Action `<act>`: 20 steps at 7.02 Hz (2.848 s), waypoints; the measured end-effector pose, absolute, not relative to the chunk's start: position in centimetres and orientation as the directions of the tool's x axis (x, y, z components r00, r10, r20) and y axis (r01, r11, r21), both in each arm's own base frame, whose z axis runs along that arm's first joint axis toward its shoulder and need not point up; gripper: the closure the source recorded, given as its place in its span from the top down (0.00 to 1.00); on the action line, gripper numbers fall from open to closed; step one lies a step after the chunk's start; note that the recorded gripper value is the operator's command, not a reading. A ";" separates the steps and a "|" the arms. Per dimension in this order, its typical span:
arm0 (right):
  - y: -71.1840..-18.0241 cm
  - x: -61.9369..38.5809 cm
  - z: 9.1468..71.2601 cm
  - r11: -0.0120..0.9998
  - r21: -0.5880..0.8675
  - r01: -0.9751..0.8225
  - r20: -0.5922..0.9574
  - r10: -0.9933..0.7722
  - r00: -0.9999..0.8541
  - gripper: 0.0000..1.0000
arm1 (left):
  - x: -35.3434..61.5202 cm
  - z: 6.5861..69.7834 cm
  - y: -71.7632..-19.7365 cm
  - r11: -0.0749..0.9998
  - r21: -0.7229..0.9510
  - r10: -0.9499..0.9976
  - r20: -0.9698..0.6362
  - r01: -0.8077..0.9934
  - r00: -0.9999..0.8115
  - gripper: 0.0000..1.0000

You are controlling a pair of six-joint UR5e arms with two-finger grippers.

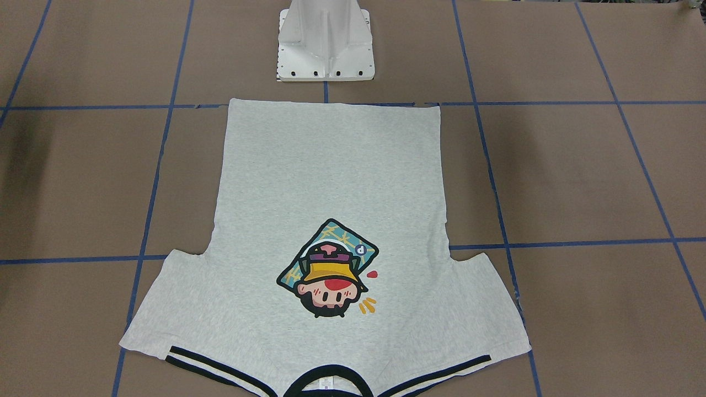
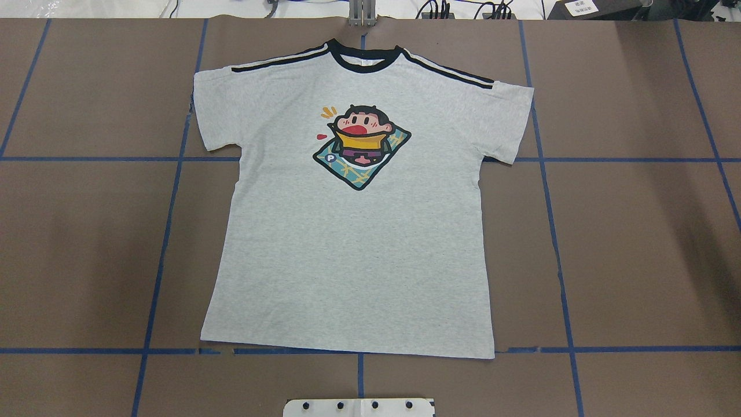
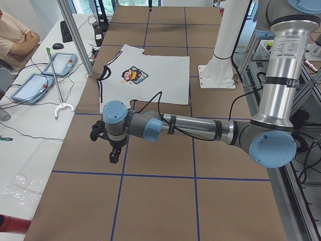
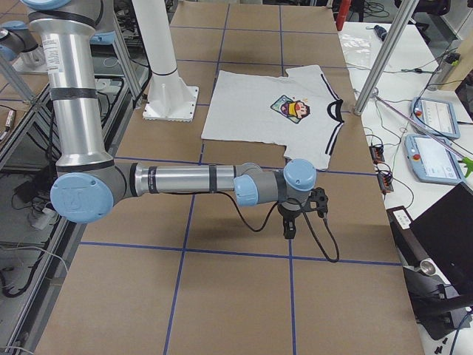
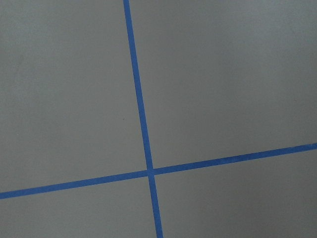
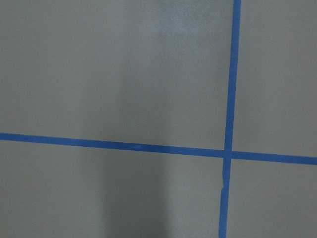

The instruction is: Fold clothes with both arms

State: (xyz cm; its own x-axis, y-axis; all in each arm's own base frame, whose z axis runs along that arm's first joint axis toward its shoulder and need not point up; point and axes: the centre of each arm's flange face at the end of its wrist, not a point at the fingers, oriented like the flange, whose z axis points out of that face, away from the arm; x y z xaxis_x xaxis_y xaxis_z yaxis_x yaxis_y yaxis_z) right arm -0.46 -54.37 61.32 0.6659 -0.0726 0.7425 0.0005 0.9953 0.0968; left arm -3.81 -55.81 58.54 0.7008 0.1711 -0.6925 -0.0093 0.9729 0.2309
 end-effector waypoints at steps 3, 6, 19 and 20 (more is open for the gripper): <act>-55.8 -2.4 57.6 0.990 0.106 -0.091 0.761 -0.022 0.648 1.00 | -3.1 58.3 -55.7 0.973 0.232 0.178 -0.699 -0.016 0.692 1.00; -64.5 -12.8 51.7 0.967 0.149 -0.206 0.721 0.037 0.692 1.00 | -2.9 56.6 -55.3 0.963 0.268 0.210 -0.715 -0.016 0.667 1.00; -70.6 -37.9 47.9 0.860 0.152 -0.488 0.743 0.227 0.630 0.00 | -3.0 53.5 -51.9 0.939 0.344 0.272 -0.701 -0.021 0.659 1.00; -70.6 -37.8 48.0 0.860 0.150 -0.489 0.743 0.228 0.630 0.00 | -3.0 53.3 -51.9 0.938 0.346 0.273 -0.701 -0.021 0.659 1.00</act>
